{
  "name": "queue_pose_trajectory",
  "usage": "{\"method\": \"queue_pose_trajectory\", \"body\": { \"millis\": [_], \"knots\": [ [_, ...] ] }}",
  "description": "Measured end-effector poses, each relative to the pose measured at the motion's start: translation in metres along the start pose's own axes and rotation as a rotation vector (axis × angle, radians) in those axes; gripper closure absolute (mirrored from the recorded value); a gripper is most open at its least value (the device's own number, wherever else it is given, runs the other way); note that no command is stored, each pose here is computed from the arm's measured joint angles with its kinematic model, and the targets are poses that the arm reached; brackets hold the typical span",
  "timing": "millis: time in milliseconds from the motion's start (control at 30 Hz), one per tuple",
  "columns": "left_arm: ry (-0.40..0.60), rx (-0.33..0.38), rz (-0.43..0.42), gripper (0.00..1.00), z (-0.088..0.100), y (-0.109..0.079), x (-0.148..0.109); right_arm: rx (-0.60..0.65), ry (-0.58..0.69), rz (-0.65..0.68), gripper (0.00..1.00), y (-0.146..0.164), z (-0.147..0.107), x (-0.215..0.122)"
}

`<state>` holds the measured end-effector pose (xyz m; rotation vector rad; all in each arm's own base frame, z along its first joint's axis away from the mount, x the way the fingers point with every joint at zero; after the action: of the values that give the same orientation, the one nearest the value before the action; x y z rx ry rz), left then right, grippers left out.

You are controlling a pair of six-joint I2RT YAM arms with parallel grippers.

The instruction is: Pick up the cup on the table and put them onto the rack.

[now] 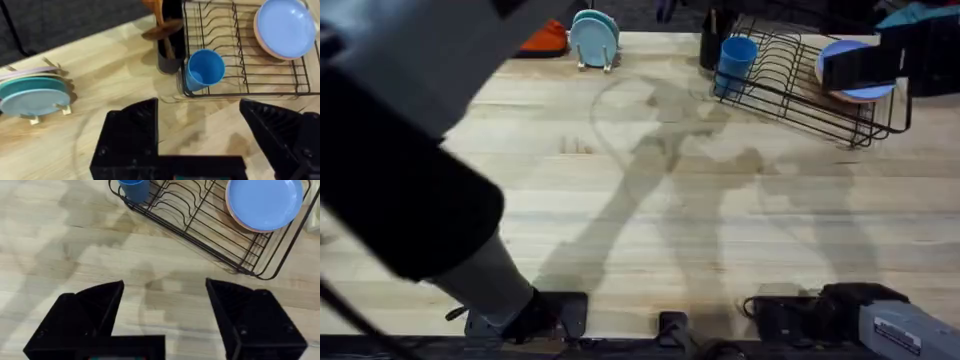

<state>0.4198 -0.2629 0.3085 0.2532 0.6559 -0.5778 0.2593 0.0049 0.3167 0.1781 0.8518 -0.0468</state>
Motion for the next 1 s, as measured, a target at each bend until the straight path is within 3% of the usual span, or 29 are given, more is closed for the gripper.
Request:
{"method": "queue_pose_trajectory", "body": {
  "millis": [200, 367, 500, 767, 833, 1000],
  "knots": [
    [-0.034, 0.032, 0.027, 0.006, 0.008, 0.003, -0.021, 0.000, 0.000, 0.000, 0.004, 0.000, 0.000, 0.000],
    [-0.039, 0.096, 0.080, 0.008, 0.003, 0.010, -0.028, 0.000, 0.000, 0.000, 0.004, 0.000, 0.000, 0.000],
    [-0.112, 0.118, 0.128, 0.007, -0.006, 0.016, -0.055, 0.000, 0.000, 0.000, 0.004, 0.000, 0.000, 0.000],
    [-0.262, 0.087, 0.230, 0.008, -0.031, 0.039, -0.109, 0.000, 0.000, 0.000, 0.004, 0.000, 0.000, 0.000],
    [-0.366, 0.065, 0.304, 0.007, -0.044, 0.049, -0.150, 0.000, 0.000, 0.000, 0.004, 0.000, 0.000, 0.000],
    [-0.402, 0.044, 0.369, 0.008, -0.055, 0.057, -0.181, 0.000, -0.002, 0.000, 0.004, 0.000, 0.000, 0.000]
  ]
}}
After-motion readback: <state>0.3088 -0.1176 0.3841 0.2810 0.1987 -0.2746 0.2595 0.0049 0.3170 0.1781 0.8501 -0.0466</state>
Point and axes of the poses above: each hand's point on the last joint's axis, 136 mm out from that joint toward the fingers, its own x axis out along the fingers, its own y axis along the line the jaws close on, z = x × y, the point moved 4 cm from there along -x, back along the fingers, and after that the axes turned 15 degrees about x, right-handed, at the moved point
